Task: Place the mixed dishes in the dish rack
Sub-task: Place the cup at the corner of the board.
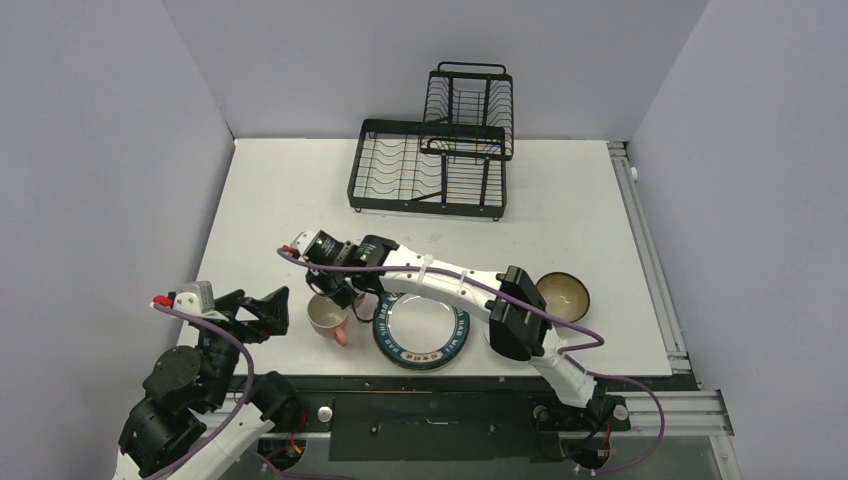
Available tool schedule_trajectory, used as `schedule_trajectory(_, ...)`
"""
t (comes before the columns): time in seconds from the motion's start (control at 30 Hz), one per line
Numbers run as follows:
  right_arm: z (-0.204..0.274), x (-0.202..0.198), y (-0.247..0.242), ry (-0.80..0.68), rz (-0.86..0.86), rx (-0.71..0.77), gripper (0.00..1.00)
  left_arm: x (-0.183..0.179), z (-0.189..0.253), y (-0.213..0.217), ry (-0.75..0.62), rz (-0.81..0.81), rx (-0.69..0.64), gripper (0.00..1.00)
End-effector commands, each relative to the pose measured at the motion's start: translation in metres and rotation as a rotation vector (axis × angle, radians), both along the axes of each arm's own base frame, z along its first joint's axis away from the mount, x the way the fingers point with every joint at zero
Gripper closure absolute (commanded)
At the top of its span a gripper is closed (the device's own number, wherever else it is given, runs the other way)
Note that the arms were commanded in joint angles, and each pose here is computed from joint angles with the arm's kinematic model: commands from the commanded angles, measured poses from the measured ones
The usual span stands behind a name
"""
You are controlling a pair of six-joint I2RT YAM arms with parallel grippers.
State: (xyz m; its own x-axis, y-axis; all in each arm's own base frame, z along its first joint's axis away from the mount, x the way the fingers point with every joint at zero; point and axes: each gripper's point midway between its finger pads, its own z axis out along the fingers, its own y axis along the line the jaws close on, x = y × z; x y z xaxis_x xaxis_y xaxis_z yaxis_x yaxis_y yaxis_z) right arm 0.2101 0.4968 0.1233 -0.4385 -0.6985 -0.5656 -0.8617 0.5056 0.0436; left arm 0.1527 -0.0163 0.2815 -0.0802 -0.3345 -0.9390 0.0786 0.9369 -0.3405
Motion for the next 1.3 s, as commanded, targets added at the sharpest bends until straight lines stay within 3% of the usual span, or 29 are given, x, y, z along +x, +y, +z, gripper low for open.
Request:
schedule_trajectory(0.0, 0.044, 0.008, 0.024, -0.054, 0.015, 0.135, 1.0, 0.001, 0.009, -0.001, -0.032, 0.002, -0.015, 0.04)
schedule_trajectory(0.6, 0.006, 0.005, 0.024, -0.014, 0.002, 0.06, 0.98, 0.003, 0.007, -0.002, -0.027, 0.003, -0.005, 0.04)
schedule_trajectory(1.27, 0.011, 0.005, 0.025, -0.017, -0.022, 0.068, 0.62, 0.003, 0.007, -0.001, -0.027, 0.006, 0.0, 0.04)
